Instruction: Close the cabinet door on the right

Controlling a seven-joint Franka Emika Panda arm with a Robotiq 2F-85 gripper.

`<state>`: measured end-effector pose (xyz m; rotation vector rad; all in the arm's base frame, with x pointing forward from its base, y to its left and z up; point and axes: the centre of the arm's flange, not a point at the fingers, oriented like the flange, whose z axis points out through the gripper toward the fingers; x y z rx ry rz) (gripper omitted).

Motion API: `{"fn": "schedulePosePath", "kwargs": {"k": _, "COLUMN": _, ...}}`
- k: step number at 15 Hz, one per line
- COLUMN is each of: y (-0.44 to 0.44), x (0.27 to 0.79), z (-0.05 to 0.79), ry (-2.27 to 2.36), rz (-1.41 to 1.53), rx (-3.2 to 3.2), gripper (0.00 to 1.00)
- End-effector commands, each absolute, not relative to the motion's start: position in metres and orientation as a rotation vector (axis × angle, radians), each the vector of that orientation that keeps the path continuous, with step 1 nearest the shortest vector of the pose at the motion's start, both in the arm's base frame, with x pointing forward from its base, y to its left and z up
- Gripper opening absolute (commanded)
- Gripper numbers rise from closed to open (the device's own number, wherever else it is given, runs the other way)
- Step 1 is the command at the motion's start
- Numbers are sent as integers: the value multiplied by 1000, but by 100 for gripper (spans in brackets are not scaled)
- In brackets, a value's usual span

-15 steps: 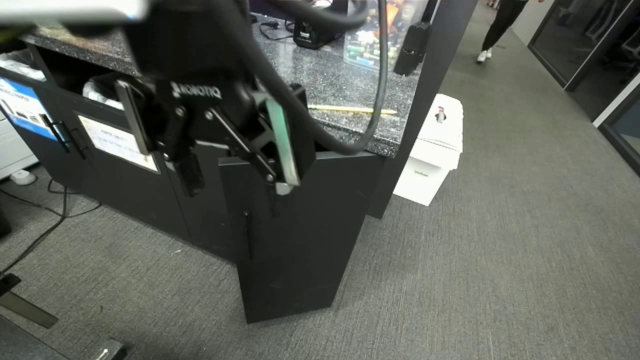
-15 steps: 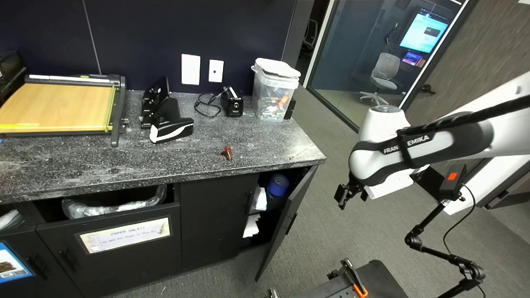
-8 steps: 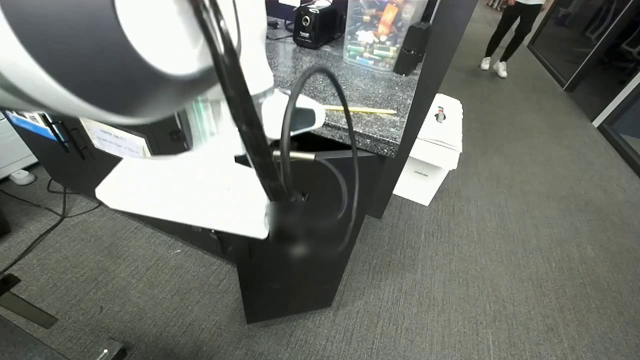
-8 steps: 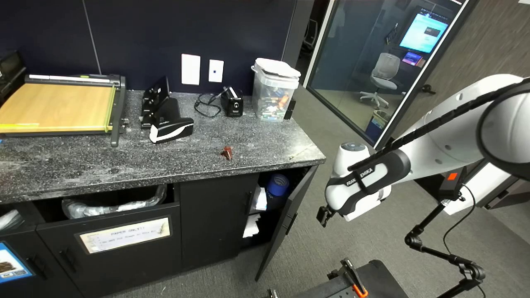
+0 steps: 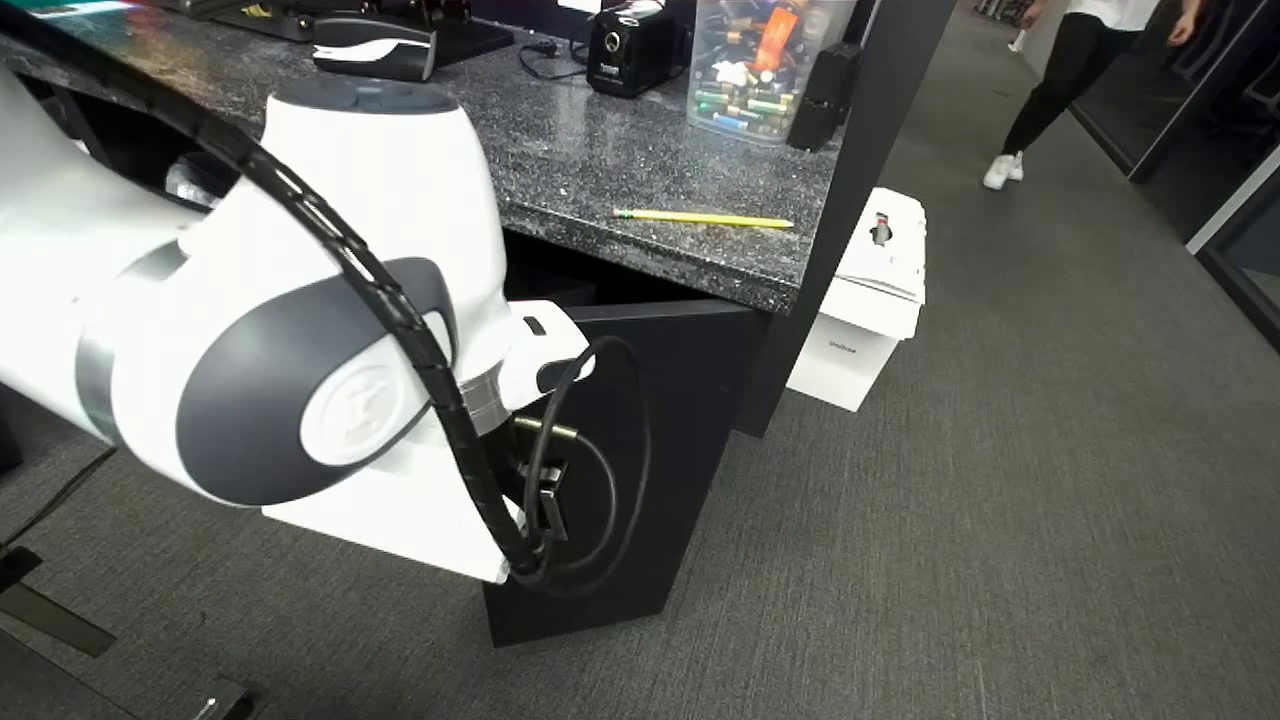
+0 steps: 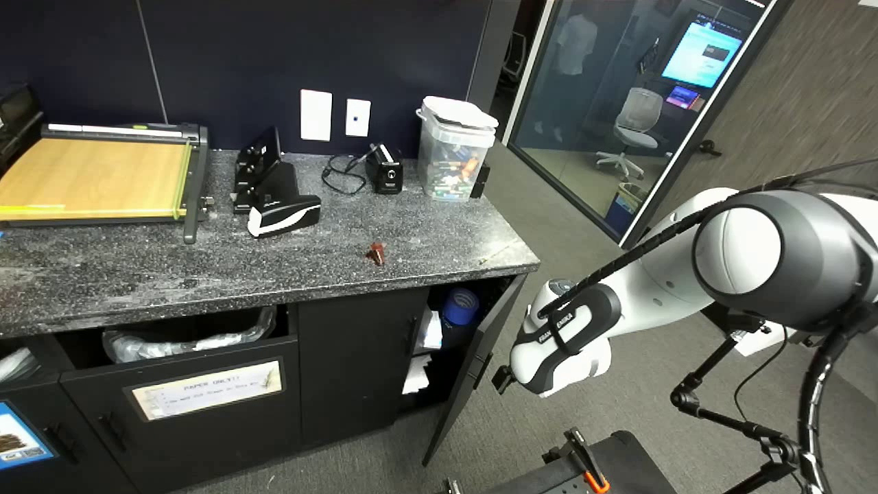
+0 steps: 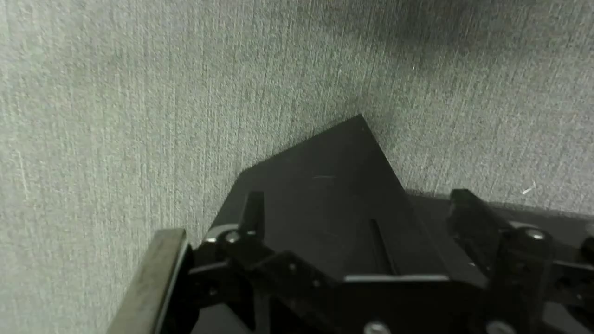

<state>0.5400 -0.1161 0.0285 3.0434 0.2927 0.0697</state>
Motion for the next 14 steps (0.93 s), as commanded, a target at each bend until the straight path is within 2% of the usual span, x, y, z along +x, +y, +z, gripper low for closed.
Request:
{"fn": "schedulePosePath", "kwargs": {"k": 1, "y": -112, "x": 567, "z": -1, "ry": 357, "rz": 278, "rx": 3104, "gripper": 100}}
{"fn": "schedulePosePath", "kwargs": {"k": 2, "y": -109, "x": 572, "z": -5, "ry": 371, "rz": 328, "rx": 3111, "gripper": 100}}
{"fn": "schedulePosePath", "kwargs": {"k": 4, "y": -106, "x": 581, "z": -13, "ry": 390, "rz": 403, "rx": 3121, "gripper": 74}}
{"fn": "schedulePosePath", "kwargs": {"k": 7, "y": -106, "x": 590, "z": -21, "ry": 406, "rz": 470, "rx": 3134, "gripper": 49}}
{"fn": "schedulePosePath", "kwargs": {"k": 12, "y": -100, "x": 592, "z": -29, "ry": 459, "rz": 531, "rx": 3181, "gripper": 12}}
{"fn": "schedulePosePath", "kwargs": {"k": 14, "y": -90, "x": 603, "z": -28, "ry": 453, "rz": 573, "rx": 3216, "gripper": 1}}
